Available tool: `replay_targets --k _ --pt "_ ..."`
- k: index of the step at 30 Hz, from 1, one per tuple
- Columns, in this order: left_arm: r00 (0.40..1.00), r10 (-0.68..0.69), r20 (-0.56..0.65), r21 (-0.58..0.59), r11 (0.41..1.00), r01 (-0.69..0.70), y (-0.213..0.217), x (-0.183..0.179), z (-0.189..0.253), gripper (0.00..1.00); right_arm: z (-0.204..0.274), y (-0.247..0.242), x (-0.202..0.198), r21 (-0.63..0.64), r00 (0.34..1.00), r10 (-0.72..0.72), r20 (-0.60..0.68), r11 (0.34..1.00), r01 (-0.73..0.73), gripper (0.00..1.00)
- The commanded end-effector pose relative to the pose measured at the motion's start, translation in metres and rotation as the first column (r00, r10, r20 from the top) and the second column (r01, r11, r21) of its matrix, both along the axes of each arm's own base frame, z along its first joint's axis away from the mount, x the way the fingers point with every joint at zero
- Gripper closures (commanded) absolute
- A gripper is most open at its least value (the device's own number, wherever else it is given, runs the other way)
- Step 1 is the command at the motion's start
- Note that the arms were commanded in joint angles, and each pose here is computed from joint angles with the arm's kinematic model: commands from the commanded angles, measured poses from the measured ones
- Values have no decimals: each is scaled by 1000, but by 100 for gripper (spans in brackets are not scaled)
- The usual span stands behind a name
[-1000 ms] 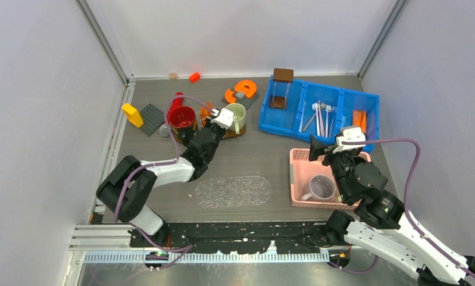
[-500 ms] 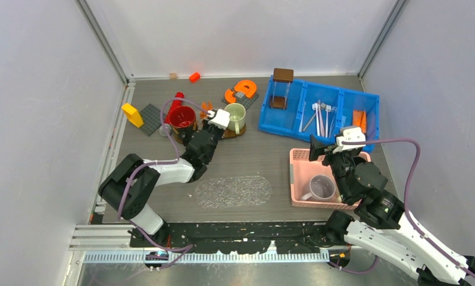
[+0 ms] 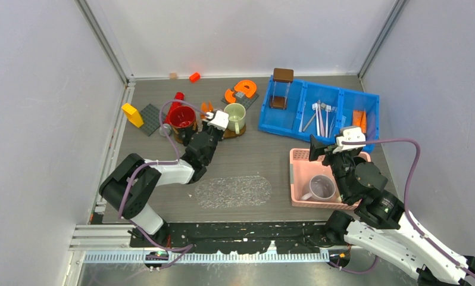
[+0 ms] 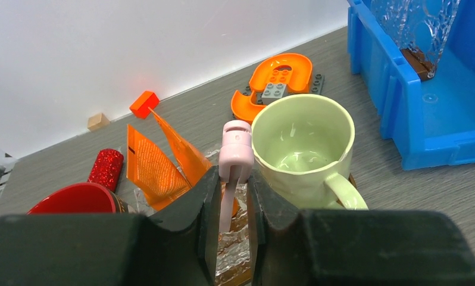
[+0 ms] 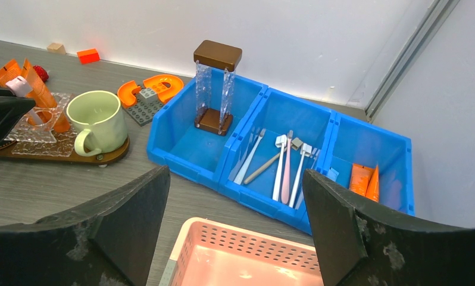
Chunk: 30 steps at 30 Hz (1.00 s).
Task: Prepare toiletry sets of a toothbrush and toothpaste on the tray
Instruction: Place the toothbrush in the toothpaste holder.
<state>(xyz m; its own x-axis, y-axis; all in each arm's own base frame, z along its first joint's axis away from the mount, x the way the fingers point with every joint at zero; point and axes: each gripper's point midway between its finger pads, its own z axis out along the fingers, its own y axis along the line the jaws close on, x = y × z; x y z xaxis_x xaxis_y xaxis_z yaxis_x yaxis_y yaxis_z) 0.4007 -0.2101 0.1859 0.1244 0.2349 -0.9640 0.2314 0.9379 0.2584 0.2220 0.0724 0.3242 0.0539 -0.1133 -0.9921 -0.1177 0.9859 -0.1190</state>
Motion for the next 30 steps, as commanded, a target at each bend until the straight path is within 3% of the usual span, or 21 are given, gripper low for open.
replay_targets --k 1,10,19,30 --pt "998 6 70 -66 998 -1 2 0 21 77 4 3 1 15 1000 4 18 1000 -4 12" --pt "997 -17 72 -77 997 23 1 -5 23 66 5 3 1 16 1000 9 19 1000 -9 12" --pt "996 -41 77 -99 994 49 1 -11 27 63 6 4 1 17 1000 14 21 1000 -14 12" --pt "991 -107 85 -144 983 118 -2 -29 48 31 8 7 1 39 1000 20 6 999 -20 11"
